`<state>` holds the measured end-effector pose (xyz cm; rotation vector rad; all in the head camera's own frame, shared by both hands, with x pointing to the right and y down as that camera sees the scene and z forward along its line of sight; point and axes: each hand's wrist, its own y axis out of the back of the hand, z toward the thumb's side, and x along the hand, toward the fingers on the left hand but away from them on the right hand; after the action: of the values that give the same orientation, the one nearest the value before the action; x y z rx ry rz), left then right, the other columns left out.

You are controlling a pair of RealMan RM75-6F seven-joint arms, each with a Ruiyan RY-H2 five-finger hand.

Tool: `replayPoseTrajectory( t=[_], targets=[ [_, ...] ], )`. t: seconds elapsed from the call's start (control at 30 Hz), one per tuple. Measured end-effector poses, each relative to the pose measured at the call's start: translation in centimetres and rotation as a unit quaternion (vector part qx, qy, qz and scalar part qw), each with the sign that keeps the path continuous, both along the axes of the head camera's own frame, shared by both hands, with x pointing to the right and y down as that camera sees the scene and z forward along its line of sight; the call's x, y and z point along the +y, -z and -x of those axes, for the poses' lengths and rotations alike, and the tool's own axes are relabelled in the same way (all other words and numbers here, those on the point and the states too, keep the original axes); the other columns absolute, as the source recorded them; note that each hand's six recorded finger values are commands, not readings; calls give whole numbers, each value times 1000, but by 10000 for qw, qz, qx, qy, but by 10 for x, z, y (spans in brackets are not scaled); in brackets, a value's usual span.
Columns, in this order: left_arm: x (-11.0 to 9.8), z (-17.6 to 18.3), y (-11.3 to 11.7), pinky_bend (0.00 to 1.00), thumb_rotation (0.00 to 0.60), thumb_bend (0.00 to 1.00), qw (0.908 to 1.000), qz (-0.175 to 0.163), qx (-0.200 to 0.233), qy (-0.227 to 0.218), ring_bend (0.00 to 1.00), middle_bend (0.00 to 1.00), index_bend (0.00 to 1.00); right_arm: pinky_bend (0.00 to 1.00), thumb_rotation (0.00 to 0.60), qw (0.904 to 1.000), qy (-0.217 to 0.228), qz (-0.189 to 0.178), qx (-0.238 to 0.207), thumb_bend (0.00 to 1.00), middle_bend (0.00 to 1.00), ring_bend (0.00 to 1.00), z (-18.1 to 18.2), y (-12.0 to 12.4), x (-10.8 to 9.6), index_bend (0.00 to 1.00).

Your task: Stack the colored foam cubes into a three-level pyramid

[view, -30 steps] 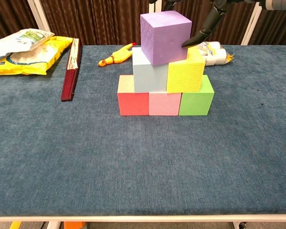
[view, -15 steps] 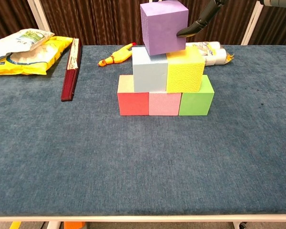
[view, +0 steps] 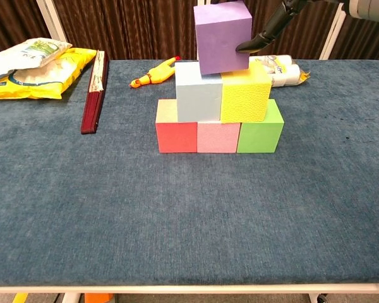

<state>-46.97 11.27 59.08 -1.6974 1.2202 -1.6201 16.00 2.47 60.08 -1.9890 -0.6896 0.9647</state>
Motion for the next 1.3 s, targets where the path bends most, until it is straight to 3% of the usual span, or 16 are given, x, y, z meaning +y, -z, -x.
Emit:
replayPoseTrajectory(
  t=[0.37,1.03,1.13,1.3],
  targets=[
    [0,-1,-2,102,600,65,10000,10,32,-13,0,31,87,0,600,9996,-229,159,-88,126,434,98,0,0,10,266],
    [0,2,-3,102,600,65,10000,8,51,11,0,31,87,0,600,9995,-179,255,11,126,420,98,0,-10,15,264],
    [1,3,-3,102,600,65,10000,4,57,23,0,31,86,0,600,9994,-152,289,59,126,374,86,0,-11,16,215],
    [0,2,-4,102,600,64,10000,0,63,12,0,31,86,0,600,9993,-74,352,136,104,188,0,-1,-11,18,24]
  ],
)
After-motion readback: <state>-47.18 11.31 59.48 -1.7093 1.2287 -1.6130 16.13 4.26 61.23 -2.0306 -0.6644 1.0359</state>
